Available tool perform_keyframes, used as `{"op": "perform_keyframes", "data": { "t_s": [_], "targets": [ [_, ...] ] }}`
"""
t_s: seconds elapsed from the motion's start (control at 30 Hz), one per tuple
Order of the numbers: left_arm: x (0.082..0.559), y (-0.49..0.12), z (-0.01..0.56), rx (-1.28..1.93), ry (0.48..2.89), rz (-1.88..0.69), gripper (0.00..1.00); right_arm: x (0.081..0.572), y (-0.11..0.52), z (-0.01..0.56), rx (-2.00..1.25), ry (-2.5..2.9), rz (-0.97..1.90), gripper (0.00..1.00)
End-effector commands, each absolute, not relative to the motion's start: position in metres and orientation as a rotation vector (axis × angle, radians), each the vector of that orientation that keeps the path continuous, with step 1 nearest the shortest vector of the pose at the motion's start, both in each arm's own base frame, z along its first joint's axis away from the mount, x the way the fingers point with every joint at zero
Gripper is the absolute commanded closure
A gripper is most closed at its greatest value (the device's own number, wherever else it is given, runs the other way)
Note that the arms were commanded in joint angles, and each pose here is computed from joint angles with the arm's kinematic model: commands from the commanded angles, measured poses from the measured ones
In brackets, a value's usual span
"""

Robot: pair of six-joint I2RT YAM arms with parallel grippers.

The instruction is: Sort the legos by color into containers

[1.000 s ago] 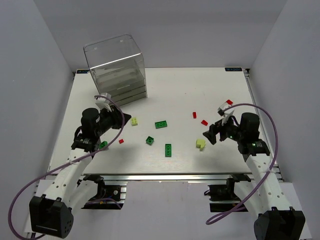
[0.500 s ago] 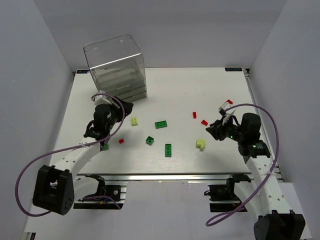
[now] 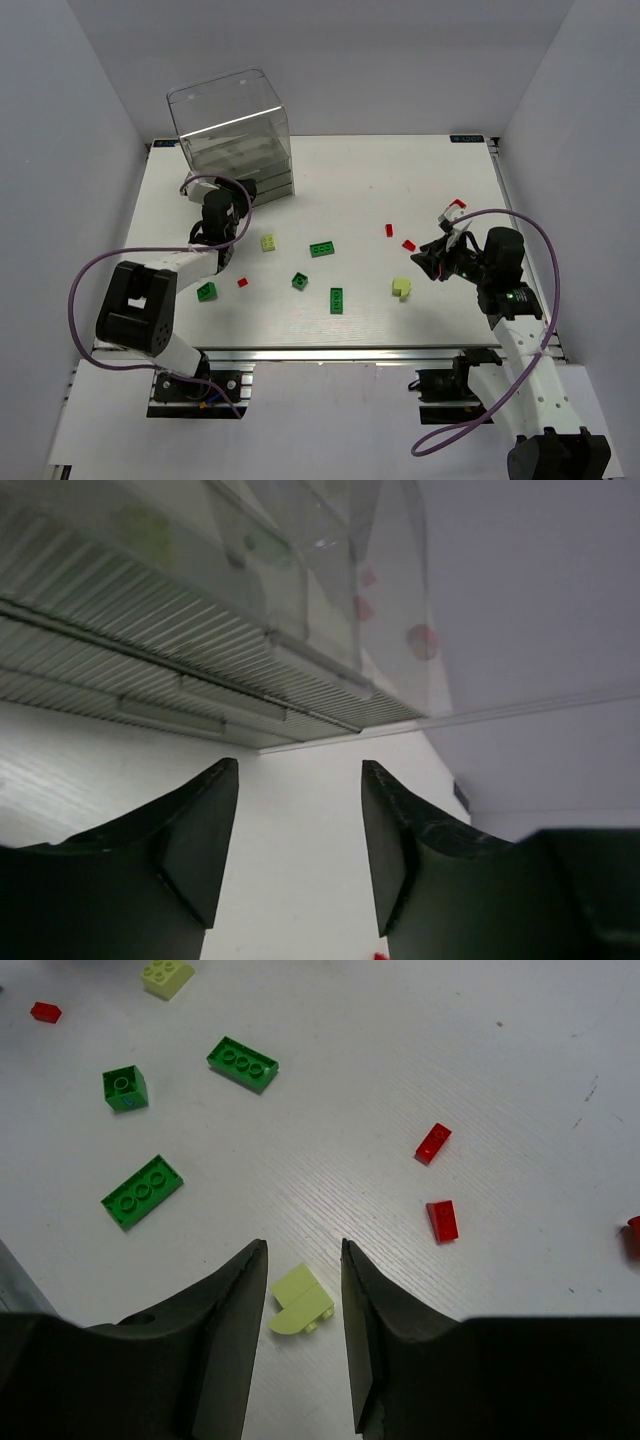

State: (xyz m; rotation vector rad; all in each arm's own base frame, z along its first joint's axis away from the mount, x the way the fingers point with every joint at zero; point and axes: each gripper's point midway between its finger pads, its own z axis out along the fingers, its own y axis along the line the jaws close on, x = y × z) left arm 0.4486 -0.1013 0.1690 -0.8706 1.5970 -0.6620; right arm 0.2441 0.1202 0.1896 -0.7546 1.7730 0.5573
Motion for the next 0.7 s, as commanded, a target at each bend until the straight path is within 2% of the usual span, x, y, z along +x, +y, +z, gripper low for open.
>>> {"op": "perform_keyframes", "data": {
  "t_s": [0.0, 0.2, 0.47, 0.67],
  "targets": [
    [0.469, -0.107, 0.213, -0.87, 1.462, -0.785, 0.4, 0.244, 0.125, 0.198, -0.8, 1.711, 0.557, 0.58],
    [0.483, -0.107, 0.209, -0.918, 1.44, -0.847, 0.43, 0.244, 0.125, 0.196, -0.81, 1.71, 0.558, 0.58],
    [0.499, -0.099, 0.198, -0.97, 1.392, -0.968, 0.54, 0.244, 0.125, 0.194, -0.818, 1.713, 0.559, 0.58],
    [0.506, -0.094, 0.204, -0.973, 1.315, -1.032, 0.57, 0.243, 0.126, 0.191, -0.825, 1.718, 0.566, 0.58]
  ]
}}
